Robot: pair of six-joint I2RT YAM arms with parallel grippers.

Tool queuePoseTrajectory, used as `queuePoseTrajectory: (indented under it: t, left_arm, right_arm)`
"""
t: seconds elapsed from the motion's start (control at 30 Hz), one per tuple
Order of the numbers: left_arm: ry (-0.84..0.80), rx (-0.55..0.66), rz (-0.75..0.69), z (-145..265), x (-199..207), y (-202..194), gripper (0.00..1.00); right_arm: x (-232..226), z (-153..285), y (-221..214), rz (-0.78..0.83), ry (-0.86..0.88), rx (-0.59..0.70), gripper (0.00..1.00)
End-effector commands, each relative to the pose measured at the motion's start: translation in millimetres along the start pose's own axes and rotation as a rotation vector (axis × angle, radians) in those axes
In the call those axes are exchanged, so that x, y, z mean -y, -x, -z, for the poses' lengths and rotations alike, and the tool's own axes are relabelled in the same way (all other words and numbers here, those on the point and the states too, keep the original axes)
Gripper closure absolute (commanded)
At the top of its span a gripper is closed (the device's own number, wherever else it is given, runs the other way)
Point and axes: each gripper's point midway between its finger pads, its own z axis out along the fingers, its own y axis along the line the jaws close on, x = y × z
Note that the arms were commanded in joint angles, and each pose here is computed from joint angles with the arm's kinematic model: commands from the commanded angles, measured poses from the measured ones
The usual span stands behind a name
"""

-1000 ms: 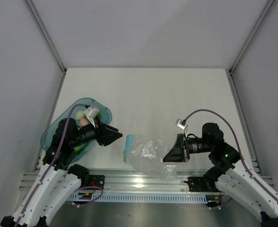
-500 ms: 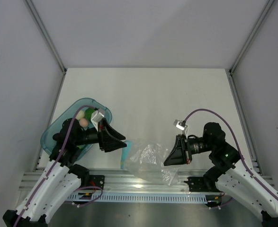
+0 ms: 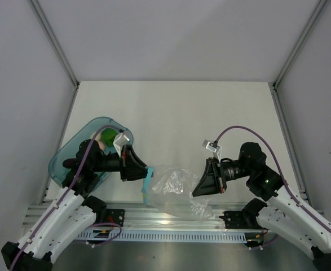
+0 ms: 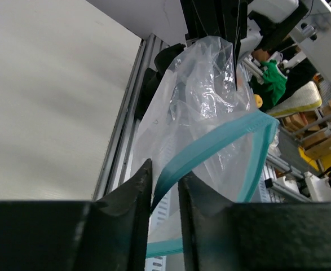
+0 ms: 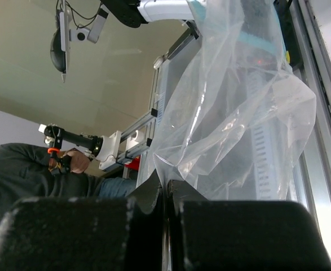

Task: Place the food in the zip-top bag and seal the zipper
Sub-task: Open the zipper of the food storage bag.

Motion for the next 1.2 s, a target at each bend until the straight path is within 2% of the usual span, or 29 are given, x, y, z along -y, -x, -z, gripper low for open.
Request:
queuePoseTrajectory:
  t: [0.0, 0.03, 0.07, 0.1, 0.13, 0.2, 0.23, 0.27, 0.4, 0.63, 0.8, 0.93, 1.17]
  left_arm:
    - [-0.060, -0.024, -0.010, -3.7, 7.3, 1.1, 0.77]
    - [-0.060, -0.029, -0.008, -4.0, 7.3, 2.0, 0.87]
    - [-0.051, -0.039, 0.013, -4.1, 6.5, 1.8, 0.97]
    - [-0.022, -0.030, 0.016, -4.6, 3.7, 6.4, 0.99]
    - [0.005, -0.032, 0.039, -5.4, -1.9, 5.7, 0.99]
    - [0.110, -0.009, 0.094, -5.0, -15.8, 10.8, 1.00]
    - [0.154, 0.000, 0.118, -4.1, -21.7, 11.5, 1.00]
    - [0.225, 0.020, 0.159, -2.2, -30.9, 14.0, 0.99]
    - [0.367, 0.095, 0.202, 5.1, -49.9, 21.6, 0.99]
    - [0.686, 0.275, 0.291, 39.4, -87.1, 29.7, 0.99]
    - [0.721, 0.428, 0.419, 48.9, -89.0, 39.5, 0.99]
    - [0.730, 0.487, 0.447, 52.3, -88.2, 46.6, 0.99]
    - [0.758, 0.542, 0.457, 59.7, -85.1, 54.0, 0.99]
  right_arm:
    - [-6.9, -2.9, 13.0, 0.042, 0.008, -0.004, 1.00]
    - [-1.8, -3.8, 20.3, 0.085, -0.027, 0.014, 1.00]
    - [10.1, -3.1, 16.3, 0.036, -0.089, 0.000, 0.94]
    - [19.4, -2.7, 18.7, 0.032, -0.144, 0.001, 0.86]
    - [33.6, -2.6, 29.3, 0.029, -0.233, 0.022, 0.71]
    - [55.4, 1.9, 28.3, 0.007, -0.349, 0.008, 0.49]
    - [71.6, 4.8, 23.6, -0.043, -0.426, -0.018, 0.45]
    - [84.7, 10.6, 36.0, -0.011, -0.528, 0.011, 0.38]
    - [126.8, 30.6, 53.3, -0.049, -0.806, 0.034, 0.26]
    - [156.4, 50.2, 93.8, -0.087, -1.123, 0.157, 0.19]
    - [149.0, 60.9, 131.3, -0.009, -1.336, 0.281, 0.18]
    - [123.1, 20.4, 156.4, 0.034, -1.238, 0.383, 0.21]
    - [101.3, -70.9, 153.0, 0.157, -1.149, 0.399, 0.28]
